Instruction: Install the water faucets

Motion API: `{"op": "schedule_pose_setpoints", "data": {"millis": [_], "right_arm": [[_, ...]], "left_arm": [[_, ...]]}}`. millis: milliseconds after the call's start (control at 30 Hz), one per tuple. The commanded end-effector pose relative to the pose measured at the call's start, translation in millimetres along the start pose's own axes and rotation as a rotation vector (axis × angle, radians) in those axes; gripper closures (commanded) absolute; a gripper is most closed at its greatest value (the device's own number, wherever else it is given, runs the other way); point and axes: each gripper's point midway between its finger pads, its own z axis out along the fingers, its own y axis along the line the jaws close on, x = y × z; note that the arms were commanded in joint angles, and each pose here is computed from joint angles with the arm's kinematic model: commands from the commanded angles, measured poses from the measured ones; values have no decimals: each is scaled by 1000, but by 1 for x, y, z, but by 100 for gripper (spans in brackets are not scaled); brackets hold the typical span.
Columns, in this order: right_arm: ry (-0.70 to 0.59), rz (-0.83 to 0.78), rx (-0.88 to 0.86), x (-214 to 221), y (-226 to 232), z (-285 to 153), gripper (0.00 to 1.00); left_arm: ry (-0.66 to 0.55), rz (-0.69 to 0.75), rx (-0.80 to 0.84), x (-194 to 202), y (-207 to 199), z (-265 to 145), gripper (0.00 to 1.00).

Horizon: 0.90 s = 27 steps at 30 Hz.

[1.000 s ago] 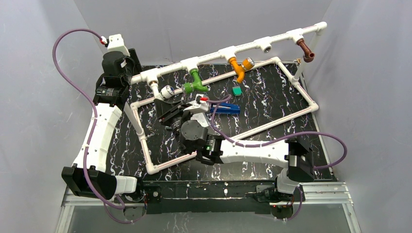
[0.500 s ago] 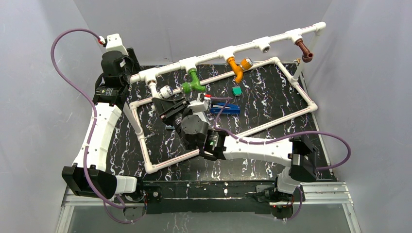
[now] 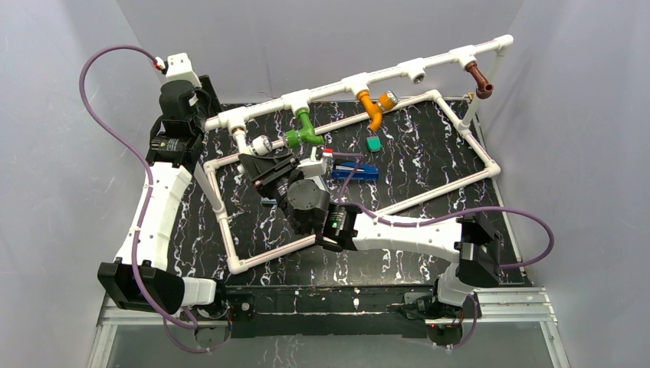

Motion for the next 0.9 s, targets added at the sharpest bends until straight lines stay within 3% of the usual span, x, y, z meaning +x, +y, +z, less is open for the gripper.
{"op": "schedule_pose_setpoints", "data": {"millis": [0,300,867], "right_arm": [[-29,104,-92,-21,19,17,86],[-32,87,-122,-22,22,15,59],[-25,76,-146,-22,26,13,44]], "left_arm": [[373,90,86,104,-15,-24,47],[374,93,86,105,-14,-25,47],[379,96,84,107,-14,-25,47]]}}
